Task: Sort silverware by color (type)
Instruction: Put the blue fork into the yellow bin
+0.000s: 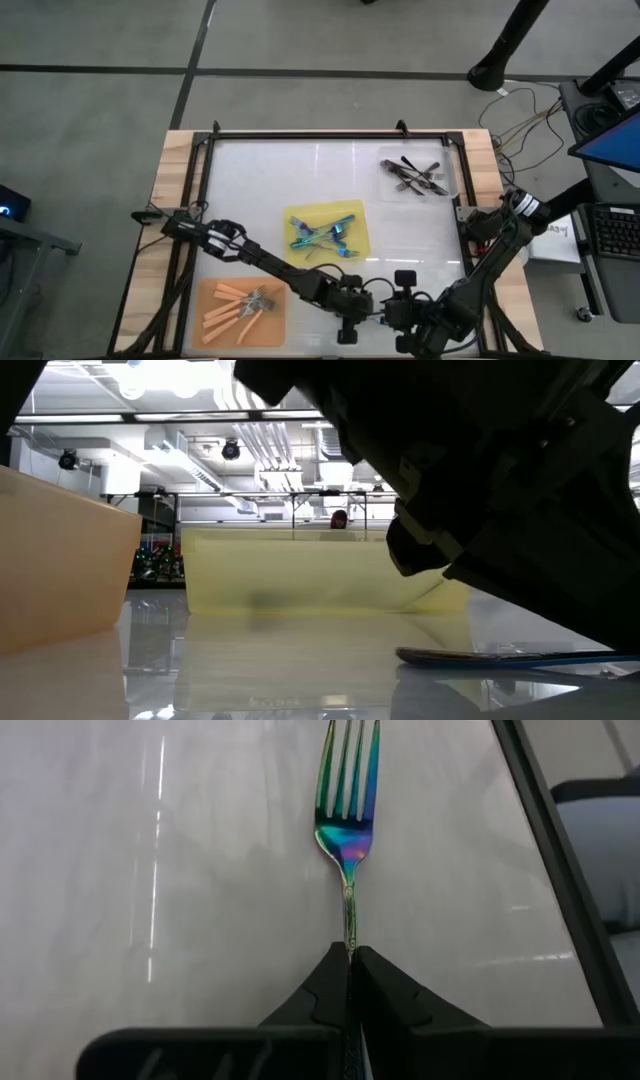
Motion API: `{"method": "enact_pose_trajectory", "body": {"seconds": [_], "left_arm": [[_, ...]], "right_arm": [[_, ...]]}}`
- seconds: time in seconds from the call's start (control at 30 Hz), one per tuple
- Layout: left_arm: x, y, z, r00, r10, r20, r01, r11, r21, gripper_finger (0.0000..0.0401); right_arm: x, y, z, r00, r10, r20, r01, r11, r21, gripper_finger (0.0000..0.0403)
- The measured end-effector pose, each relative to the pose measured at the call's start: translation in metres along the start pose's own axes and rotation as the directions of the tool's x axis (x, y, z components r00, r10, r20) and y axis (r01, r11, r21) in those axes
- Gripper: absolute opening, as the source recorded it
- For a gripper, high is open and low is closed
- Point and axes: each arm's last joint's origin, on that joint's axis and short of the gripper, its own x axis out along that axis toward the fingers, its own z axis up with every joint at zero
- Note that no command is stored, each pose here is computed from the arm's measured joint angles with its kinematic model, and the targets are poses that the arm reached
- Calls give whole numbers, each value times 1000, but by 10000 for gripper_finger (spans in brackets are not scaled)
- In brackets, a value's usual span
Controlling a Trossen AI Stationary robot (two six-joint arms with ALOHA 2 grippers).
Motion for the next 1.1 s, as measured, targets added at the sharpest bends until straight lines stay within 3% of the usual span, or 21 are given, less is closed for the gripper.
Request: {"method": "enact_pose_trajectory", "body": {"seconds": [0.23, 0.57, 0.83, 0.97, 1.1], "left_arm": [[-15, -8, 13, 993, 69, -98, -69, 998, 10, 0], [-53, -8, 29, 901, 372, -223, -371, 927, 49, 0], [-71, -19, 41, 891, 400, -215, -398, 916, 55, 0], [-89, -24, 46, 845, 493, -208, -484, 870, 95, 0], [-113, -27, 47, 761, 629, -159, -622, 777, 102, 0]], "right_arm": [[-11, -2, 8, 1000, 18, 18, -18, 1000, 16, 70], [-26, -14, 8, 1000, 27, -9, -27, 1000, 8, 70], [-27, -25, 0, 997, -69, -46, 66, 996, -65, 68], [-25, -30, -4, 992, -123, -34, 120, 989, -89, 71], [-19, -38, -13, 984, -171, -40, 167, 982, -93, 72]]}}
